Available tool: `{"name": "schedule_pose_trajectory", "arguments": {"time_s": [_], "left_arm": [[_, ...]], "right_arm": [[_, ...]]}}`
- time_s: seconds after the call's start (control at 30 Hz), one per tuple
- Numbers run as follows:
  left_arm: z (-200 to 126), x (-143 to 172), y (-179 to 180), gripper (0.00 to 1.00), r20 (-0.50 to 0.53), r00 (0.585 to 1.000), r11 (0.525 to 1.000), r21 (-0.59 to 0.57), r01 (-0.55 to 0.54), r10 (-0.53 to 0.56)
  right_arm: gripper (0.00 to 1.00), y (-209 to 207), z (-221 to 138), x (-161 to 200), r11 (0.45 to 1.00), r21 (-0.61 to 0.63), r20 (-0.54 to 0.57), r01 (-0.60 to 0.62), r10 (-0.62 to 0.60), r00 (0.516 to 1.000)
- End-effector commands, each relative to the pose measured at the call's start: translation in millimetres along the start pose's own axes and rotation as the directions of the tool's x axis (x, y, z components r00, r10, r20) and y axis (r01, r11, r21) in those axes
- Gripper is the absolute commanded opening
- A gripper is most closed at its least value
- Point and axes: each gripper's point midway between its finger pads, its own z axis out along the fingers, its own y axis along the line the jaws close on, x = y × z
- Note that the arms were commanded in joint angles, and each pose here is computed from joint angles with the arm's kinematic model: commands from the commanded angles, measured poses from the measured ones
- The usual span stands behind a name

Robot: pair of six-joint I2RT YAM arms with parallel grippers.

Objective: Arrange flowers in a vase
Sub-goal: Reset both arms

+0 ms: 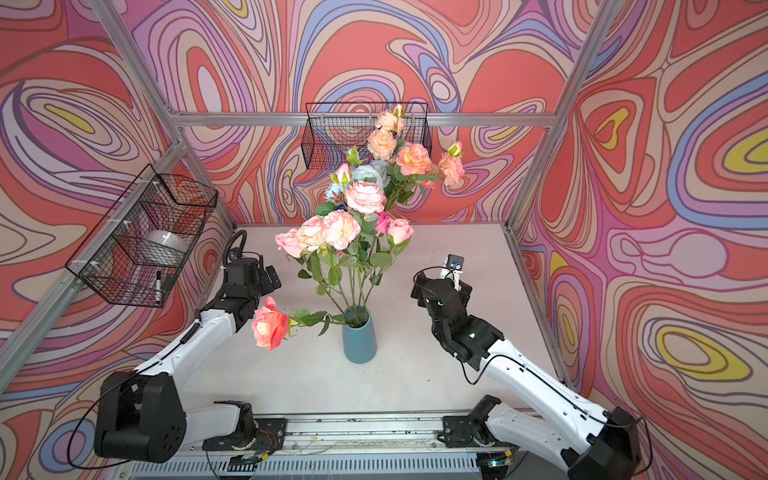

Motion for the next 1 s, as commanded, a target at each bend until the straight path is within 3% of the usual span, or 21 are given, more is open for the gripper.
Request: {"name": "schedule_pose_trajectory", "arguments": {"time_s": [0.0,0.2,0.37,0.5,0.57,0.63,0.7,0.77,0.97], "left_arm": [[12.9,2.2,6.3,1.00,0.087,0.985,0.988,-0.041,-0.147,0.151],[25.4,43.3,13.0,1.00,0.146,0.967,0.977,-0.028,-0.209,0.211],[34.9,47.7,6.9,0.99,0.184,0.967,0.981,0.045,-0.187,0.176],[30.3,55.5,0.4,1.00,0.289,0.944,0.974,0.111,-0.196,0.157],[37.0,62.1,-1.2,1.00,0.190,0.965,0.972,0.117,-0.203,0.179],[35.1,56.0,-0.5,1.00,0.267,0.950,0.973,0.122,-0.197,0.159],[36.1,59.9,3.0,1.00,0.204,0.966,0.978,0.108,-0.181,0.156],[35.4,56.4,2.2,1.00,0.258,0.953,0.976,0.106,-0.190,0.157],[35.7,58.5,2.2,1.00,0.222,0.962,0.976,0.106,-0.189,0.162]], "right_arm": [[0.99,-3.1,-2.2,-12.9,1.000,-0.009,0.044,-0.017,0.018,0.999],[0.98,-0.4,1.5,-22.6,0.998,-0.065,0.116,0.014,-0.006,0.993],[0.98,-8.9,11.6,-22.5,0.998,-0.055,0.154,0.028,-0.019,0.988],[0.98,-17.3,15.0,-33.6,0.998,-0.039,0.181,0.039,-0.031,0.983],[0.98,-20.0,16.0,-41.3,0.998,-0.020,0.197,0.061,-0.056,0.979],[0.98,-21.8,17.9,-48.8,0.996,-0.004,0.218,0.087,-0.084,0.972],[0.98,-25.9,20.4,-54.6,0.995,0.011,0.234,0.097,-0.097,0.967],[0.98,-33.6,24.8,-62.7,0.996,0.004,0.251,0.086,-0.084,0.964],[0.98,-78.9,53.6,-63.3,0.998,-0.016,0.232,0.059,-0.054,0.971]]}}
